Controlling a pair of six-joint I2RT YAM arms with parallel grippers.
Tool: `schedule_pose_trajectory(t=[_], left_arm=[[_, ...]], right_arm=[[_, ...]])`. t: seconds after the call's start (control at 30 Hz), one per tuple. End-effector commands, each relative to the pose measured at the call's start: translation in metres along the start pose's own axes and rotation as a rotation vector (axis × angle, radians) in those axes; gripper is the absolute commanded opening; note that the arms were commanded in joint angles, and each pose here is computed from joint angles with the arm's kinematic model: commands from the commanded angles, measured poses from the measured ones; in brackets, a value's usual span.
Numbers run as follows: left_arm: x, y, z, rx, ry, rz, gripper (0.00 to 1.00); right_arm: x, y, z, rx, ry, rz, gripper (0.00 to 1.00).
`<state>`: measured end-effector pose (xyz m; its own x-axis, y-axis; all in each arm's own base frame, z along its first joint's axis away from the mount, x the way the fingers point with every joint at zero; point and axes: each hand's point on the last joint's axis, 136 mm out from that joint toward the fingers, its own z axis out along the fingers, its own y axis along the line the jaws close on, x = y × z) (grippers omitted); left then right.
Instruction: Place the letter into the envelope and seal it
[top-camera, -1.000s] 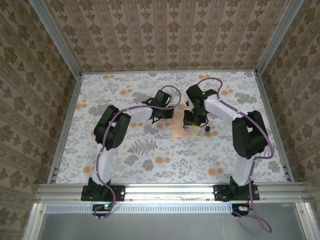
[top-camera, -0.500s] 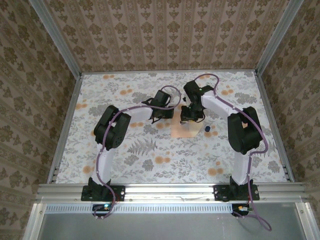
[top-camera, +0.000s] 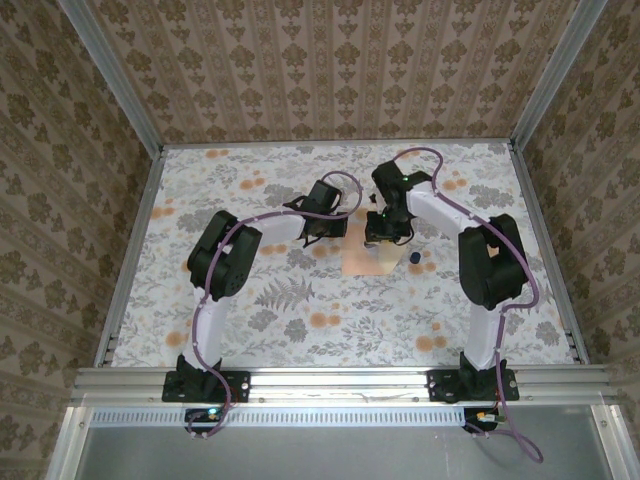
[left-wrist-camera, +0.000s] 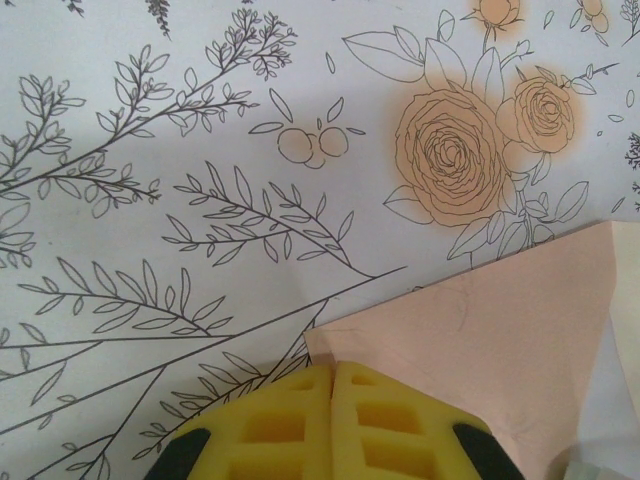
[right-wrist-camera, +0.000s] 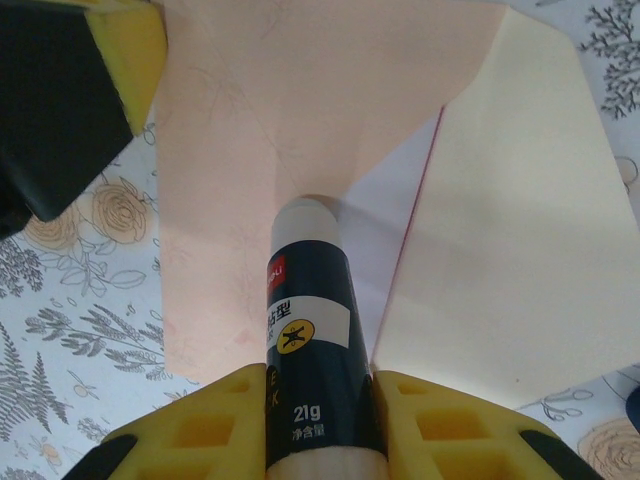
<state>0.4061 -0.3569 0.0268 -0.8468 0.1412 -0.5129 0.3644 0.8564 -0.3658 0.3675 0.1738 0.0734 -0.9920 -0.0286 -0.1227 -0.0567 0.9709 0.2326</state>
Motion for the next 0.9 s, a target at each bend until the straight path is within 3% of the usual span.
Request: schedule_pose_trajectory(t=[0.0, 0.27, 0.87], left_arm=[[0.018, 0.005, -0.005, -0.029, 0.058, -0.016, 0.0], [0.017, 0.003, -0.004, -0.024, 0.058, -0.017, 0.0], [0.017, 0.003, -0.005, -0.023, 0.061, -0.016, 0.0]], right_arm=[[0.028, -0.013, -0.001, 0.07, 0.075, -0.01, 0.04], [0.038, -0.01, 0.004, 0.061, 0.111, -0.026, 0.04], [0.004, -0.007, 0.019, 0.062, 0.102, -0.034, 0.03]])
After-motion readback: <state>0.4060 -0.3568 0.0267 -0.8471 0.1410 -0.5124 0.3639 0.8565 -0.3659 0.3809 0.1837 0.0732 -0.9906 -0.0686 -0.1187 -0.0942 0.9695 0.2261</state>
